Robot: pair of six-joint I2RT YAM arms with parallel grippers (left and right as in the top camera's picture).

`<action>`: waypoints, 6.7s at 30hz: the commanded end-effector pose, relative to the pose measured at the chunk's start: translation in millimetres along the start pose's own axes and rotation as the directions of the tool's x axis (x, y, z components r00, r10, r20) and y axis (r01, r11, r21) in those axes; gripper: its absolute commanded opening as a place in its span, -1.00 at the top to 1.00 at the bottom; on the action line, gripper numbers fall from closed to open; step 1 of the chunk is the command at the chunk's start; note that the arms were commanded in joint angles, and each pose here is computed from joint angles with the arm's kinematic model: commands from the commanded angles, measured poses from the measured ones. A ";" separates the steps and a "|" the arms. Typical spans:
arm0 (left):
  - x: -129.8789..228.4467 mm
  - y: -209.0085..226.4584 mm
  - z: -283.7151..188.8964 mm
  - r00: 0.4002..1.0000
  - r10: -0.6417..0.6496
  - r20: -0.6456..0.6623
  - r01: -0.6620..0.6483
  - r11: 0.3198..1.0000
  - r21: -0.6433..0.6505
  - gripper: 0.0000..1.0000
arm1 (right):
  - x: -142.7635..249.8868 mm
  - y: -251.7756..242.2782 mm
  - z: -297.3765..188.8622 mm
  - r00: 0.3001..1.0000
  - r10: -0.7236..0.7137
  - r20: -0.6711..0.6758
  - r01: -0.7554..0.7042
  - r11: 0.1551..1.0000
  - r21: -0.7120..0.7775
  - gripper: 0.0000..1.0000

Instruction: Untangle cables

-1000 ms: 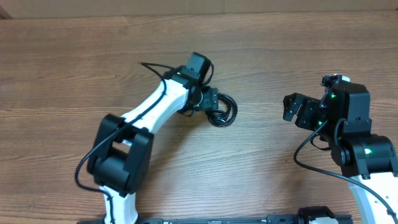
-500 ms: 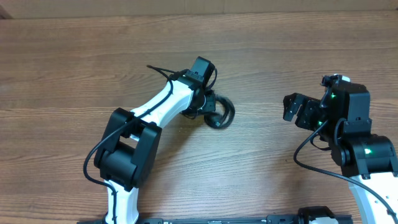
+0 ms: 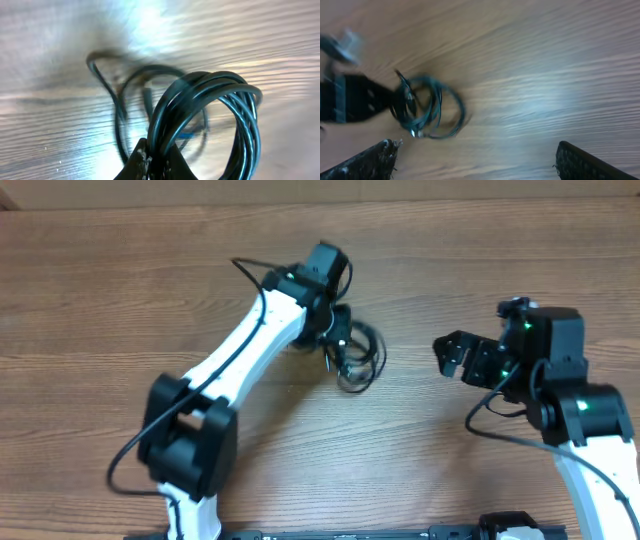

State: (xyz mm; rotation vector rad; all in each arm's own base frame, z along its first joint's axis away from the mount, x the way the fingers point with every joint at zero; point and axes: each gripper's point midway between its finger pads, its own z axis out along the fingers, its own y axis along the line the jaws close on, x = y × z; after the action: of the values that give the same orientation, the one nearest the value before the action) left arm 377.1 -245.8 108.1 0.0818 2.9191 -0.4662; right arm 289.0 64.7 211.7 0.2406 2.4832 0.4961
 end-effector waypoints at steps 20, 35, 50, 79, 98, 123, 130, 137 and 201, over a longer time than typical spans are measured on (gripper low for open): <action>5.9 -77.5 -74.4 0.993 0.108 0.040 -0.115 0.923 0.367 0.92 | -6.6 60.5 57.8 0.979 0.030 -0.200 -0.104 0.923 -0.370 -0.17; 7.1 -32.6 -64.5 0.991 0.125 0.039 -0.129 0.980 0.149 0.92 | 0.8 -14.1 88.7 0.971 0.158 -0.180 -0.154 0.987 0.039 0.92; 4.3 37.3 -71.3 0.989 0.146 0.018 -0.142 0.983 -0.117 0.92 | 5.9 -71.9 77.3 0.976 0.181 -0.118 -0.128 0.925 0.357 0.92; 9.7 -47.8 -189.6 0.890 0.323 0.321 -0.433 0.819 0.377 0.92 | 0.1 97.2 51.2 0.968 -0.193 -0.158 0.050 0.771 -0.635 -0.39; 22.1 -84.2 -206.2 0.865 0.352 0.358 -0.498 0.690 0.526 0.92 | -12.2 61.6 84.6 0.987 -0.094 -0.127 0.046 0.940 -0.338 0.92; 8.3 -94.0 -215.4 0.875 0.287 0.390 -0.472 0.687 0.553 0.92 | 34.4 85.2 70.7 0.944 -0.164 -0.285 -0.006 0.858 -0.514 -0.53; 14.3 -100.6 -217.1 0.884 0.284 0.370 -0.460 0.669 0.585 0.92 | 29.4 96.3 72.1 0.950 -0.200 -0.238 0.040 0.838 -0.544 0.15; 12.7 -94.3 -211.8 0.892 0.276 0.357 -0.441 0.703 0.559 0.92 | 27.0 79.5 83.1 0.956 -0.182 -0.230 0.064 0.895 -0.442 0.92; 7.4 69.4 -171.7 0.970 0.157 0.185 -0.144 0.986 -0.078 0.91 | -167.2 -260.9 -176.5 0.567 0.277 0.776 -0.778 0.490 0.393 0.92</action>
State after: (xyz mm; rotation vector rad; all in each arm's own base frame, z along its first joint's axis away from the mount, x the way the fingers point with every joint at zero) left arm 345.4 -126.9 235.3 0.2168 2.7472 -0.3392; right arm 288.1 -269.1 320.1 1.3631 1.7435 -0.6856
